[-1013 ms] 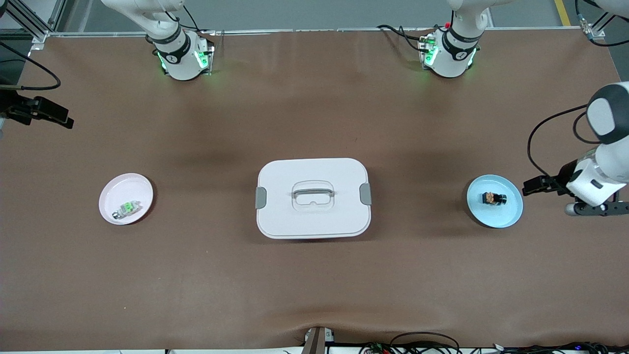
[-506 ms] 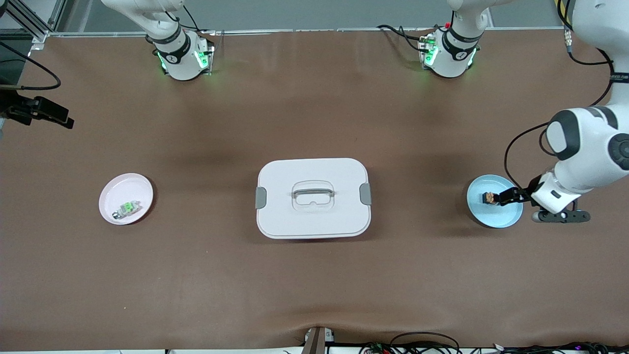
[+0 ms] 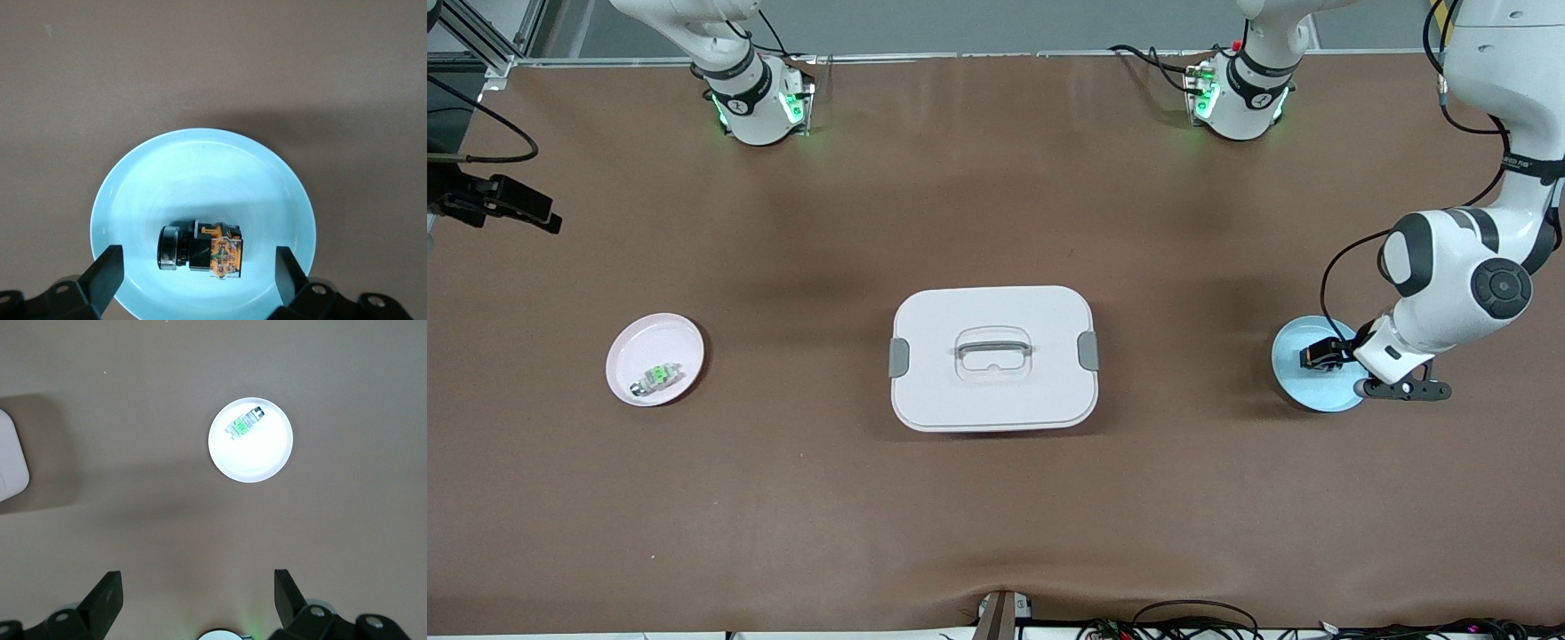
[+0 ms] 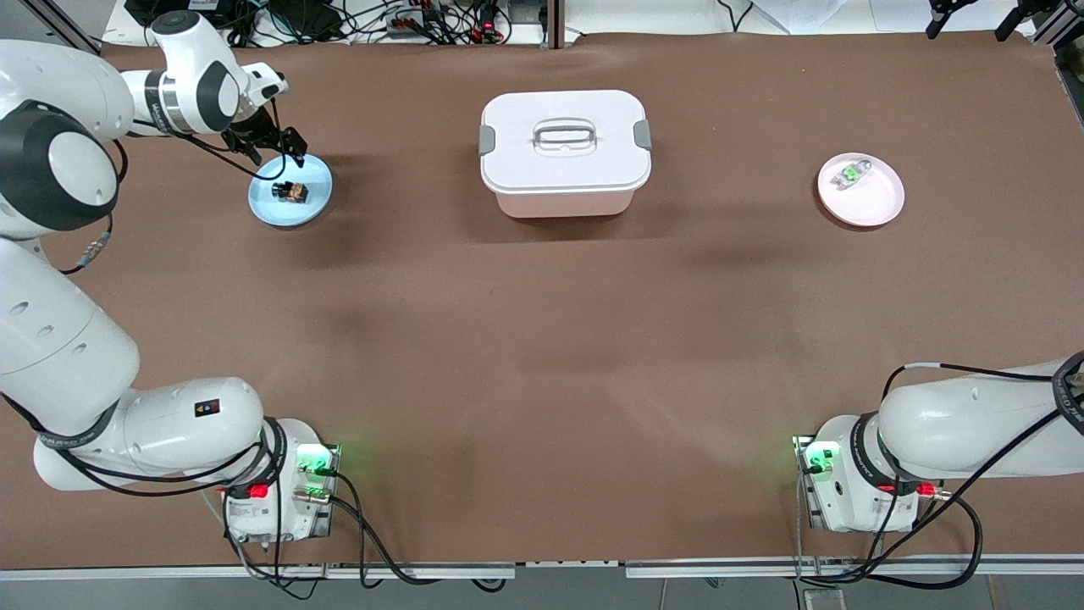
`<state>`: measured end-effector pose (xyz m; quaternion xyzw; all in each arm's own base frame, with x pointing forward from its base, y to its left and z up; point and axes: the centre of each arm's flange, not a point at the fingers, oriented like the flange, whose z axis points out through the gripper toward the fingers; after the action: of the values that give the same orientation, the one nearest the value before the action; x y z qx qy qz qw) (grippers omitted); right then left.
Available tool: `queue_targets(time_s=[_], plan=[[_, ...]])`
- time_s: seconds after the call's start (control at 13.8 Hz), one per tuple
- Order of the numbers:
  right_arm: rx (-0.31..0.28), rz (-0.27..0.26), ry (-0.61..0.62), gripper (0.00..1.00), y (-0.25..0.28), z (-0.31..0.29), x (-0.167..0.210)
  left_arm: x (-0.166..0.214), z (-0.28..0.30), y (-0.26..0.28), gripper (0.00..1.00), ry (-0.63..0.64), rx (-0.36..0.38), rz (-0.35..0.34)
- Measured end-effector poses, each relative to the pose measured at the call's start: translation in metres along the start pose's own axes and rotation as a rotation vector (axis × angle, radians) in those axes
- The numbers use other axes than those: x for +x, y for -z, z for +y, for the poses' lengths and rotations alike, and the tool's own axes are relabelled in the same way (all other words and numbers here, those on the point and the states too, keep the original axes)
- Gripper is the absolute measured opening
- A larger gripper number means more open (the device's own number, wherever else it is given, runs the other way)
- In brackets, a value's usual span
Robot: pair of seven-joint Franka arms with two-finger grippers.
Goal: Transfer orange switch to right arm and place
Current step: 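Lower the left gripper onto the black-orange switch on the blue plate, then close the left gripper on the switch while the right gripper moves inward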
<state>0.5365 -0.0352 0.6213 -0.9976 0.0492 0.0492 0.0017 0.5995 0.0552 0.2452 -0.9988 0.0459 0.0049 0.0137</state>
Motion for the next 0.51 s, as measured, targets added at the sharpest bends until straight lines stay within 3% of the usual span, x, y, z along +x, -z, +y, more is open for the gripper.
queue_targets(time_s=[0.51], plan=[[-0.001, 0.032, 0.041, 1.0, 0.014, -0.023, -0.001, -0.001, 0.001, -0.023, 1.0, -0.028, 0.012, -0.013]])
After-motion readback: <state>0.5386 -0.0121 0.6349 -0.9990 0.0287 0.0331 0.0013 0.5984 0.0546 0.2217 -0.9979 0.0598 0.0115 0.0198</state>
